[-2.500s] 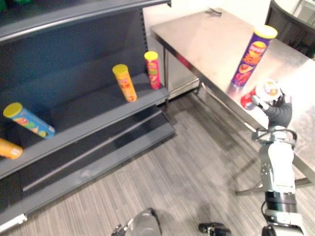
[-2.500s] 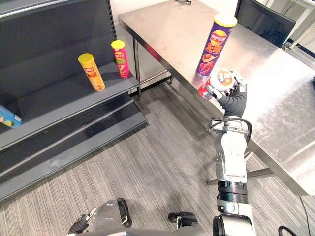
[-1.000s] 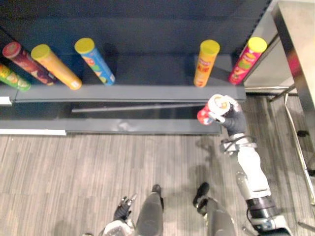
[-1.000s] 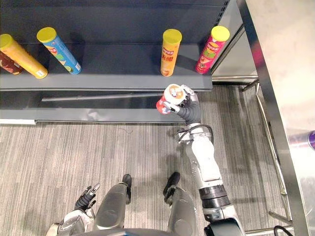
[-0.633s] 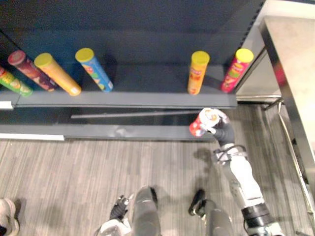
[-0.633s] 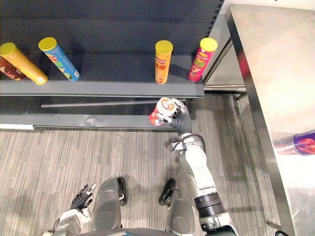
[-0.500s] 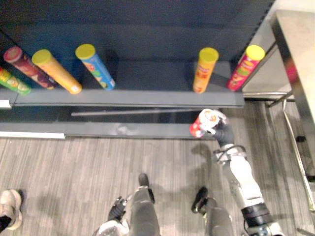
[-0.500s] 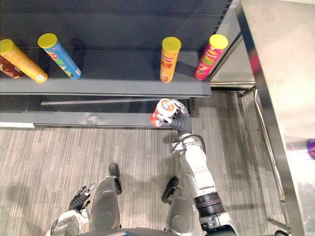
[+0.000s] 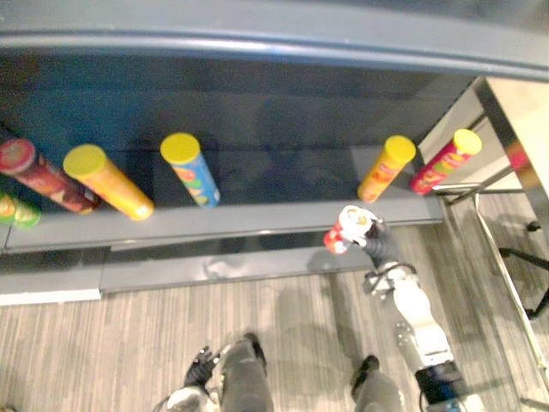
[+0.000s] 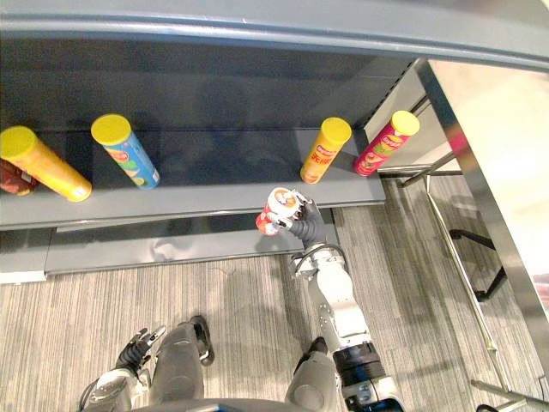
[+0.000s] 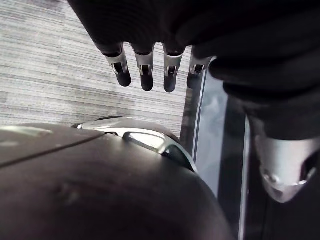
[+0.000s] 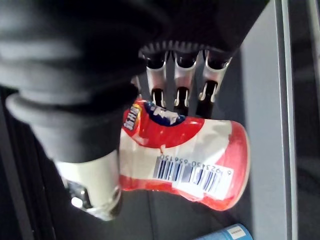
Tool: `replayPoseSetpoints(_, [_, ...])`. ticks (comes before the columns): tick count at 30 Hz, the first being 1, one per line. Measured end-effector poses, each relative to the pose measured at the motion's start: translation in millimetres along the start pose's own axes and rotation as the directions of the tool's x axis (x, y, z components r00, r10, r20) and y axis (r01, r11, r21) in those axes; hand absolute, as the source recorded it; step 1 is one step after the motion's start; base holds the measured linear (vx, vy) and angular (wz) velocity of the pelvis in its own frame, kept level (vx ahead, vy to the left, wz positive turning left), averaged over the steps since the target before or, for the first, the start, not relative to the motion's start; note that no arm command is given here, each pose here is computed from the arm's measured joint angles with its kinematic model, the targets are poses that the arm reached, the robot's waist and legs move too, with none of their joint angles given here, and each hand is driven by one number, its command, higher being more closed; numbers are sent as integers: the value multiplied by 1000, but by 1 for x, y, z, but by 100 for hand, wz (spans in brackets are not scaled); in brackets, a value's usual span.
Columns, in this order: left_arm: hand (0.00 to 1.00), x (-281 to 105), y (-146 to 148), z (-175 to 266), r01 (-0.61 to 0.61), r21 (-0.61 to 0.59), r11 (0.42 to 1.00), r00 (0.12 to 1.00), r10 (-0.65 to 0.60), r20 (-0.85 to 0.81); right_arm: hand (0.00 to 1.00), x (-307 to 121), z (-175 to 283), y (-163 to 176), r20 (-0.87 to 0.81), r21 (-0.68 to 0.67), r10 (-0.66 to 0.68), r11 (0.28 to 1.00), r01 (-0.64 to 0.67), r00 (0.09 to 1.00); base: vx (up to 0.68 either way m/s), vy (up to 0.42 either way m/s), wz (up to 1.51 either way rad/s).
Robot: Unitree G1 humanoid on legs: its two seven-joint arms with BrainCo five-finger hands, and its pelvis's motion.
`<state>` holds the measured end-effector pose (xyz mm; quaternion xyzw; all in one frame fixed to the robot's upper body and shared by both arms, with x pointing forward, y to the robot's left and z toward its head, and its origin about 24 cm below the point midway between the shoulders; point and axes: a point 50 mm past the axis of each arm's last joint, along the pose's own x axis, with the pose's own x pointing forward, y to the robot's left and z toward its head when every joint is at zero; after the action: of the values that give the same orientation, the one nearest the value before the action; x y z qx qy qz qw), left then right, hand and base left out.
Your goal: Put the gum and the chips on the shelf.
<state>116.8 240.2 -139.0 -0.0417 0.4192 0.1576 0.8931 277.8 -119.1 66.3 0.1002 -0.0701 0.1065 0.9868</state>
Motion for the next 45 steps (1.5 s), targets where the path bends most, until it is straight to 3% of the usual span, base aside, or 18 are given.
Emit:
replayPoseSetpoints(14, [0,-5,-3,-22,-28,-50,998,996,24,-84,100,2,7,-7,13,-55,22,998,-22,1000,23,-75,-4])
replayPoseSetpoints(22, [0,-11,5,-40,-84,-53,995,984,75,-160,100,-5,-7,13,-47,-39,146,988,-148,988,-48,-185,-6])
replayPoseSetpoints(31, [0,-11,6,-40,-69,16,997,985,71,-157,100,-11,-22,11,-119,-37,141,989,-146,983,9,-19,3])
replayPoseSetpoints(32, [0,-11,-4,-42,-36,45,998,986,43,-164,100,-15,-34,13,-164,-14,135,990,-139,977,0,0,0])
replayPoseSetpoints(38, [0,-11,-4,-42,-37,44,998,985,44,-164,100,-15,-34,12,-167,-16,130,991,-134,977,0,0,0])
replayPoseSetpoints(45, [0,-12,-5,-43,-39,34,999,985,44,-165,100,-20,-48,-15,-256,-104,53,991,-82,965,4,3,12])
